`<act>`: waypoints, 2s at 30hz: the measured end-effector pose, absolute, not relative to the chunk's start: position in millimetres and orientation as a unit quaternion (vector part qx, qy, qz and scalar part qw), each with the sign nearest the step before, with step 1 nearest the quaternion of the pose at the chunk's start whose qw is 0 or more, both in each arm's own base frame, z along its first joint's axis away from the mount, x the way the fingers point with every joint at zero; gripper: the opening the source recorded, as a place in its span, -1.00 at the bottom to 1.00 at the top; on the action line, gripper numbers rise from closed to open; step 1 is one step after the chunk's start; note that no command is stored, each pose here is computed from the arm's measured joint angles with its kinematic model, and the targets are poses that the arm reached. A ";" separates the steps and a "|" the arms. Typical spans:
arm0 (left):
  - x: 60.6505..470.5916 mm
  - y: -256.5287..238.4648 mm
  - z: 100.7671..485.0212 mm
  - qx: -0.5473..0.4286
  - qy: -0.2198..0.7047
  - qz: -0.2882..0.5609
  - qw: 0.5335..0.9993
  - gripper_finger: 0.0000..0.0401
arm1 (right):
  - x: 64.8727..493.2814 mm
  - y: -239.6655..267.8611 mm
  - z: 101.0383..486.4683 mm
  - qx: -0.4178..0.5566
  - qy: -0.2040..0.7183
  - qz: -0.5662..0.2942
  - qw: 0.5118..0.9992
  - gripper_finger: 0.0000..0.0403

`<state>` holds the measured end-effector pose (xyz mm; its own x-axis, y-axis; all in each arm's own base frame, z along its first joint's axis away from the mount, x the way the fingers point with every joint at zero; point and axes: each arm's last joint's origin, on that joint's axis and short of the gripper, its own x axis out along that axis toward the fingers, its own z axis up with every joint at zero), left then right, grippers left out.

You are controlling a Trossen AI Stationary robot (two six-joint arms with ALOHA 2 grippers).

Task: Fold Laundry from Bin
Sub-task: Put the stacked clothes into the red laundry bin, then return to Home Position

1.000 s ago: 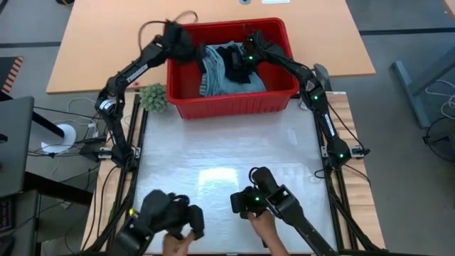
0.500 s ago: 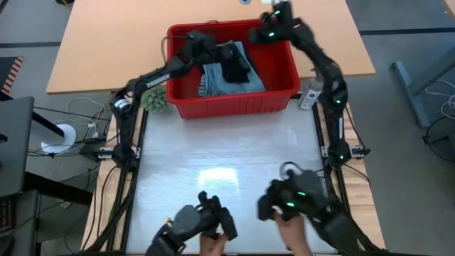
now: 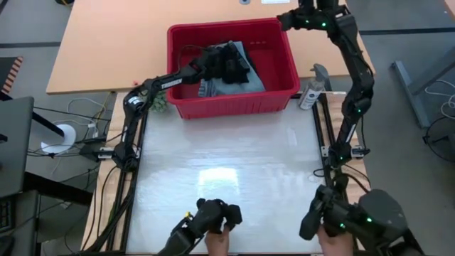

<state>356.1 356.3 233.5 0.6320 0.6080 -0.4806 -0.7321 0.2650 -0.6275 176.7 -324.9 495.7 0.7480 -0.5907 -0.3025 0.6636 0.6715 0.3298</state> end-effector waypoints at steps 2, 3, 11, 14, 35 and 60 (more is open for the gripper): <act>358.0 358.0 217.7 -0.451 0.092 0.422 0.781 -0.89 | 177.5 -324.1 491.4 0.219 0.103 -0.343 0.908 -0.91; 358.6 358.4 210.8 -0.460 0.101 0.421 0.775 -0.94 | 178.5 -324.6 489.5 0.219 0.110 -0.341 0.908 -0.90; 352.6 361.4 199.5 -0.485 0.125 0.433 0.749 -0.99 | 180.8 -320.0 490.0 0.218 0.116 -0.322 0.914 -0.89; 348.1 366.9 212.5 -0.487 0.110 0.374 0.781 -0.96 | 174.8 -313.8 497.5 0.213 0.106 -0.318 0.918 -0.89; 251.0 272.6 451.8 -0.293 -0.026 0.111 0.949 -0.11 | 84.2 -168.0 581.1 0.062 0.043 -0.252 0.965 -0.84; 101.5 -1.6 478.1 -0.111 -0.053 -0.011 0.992 -0.11 | 159.9 -48.9 401.3 0.085 0.056 0.517 0.850 -0.84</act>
<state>101.5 -1.6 478.1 0.9941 -0.0097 0.1081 0.0333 0.9752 -0.2187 159.9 -48.9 401.3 0.4601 0.8878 -0.0082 -0.8687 0.4520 0.2028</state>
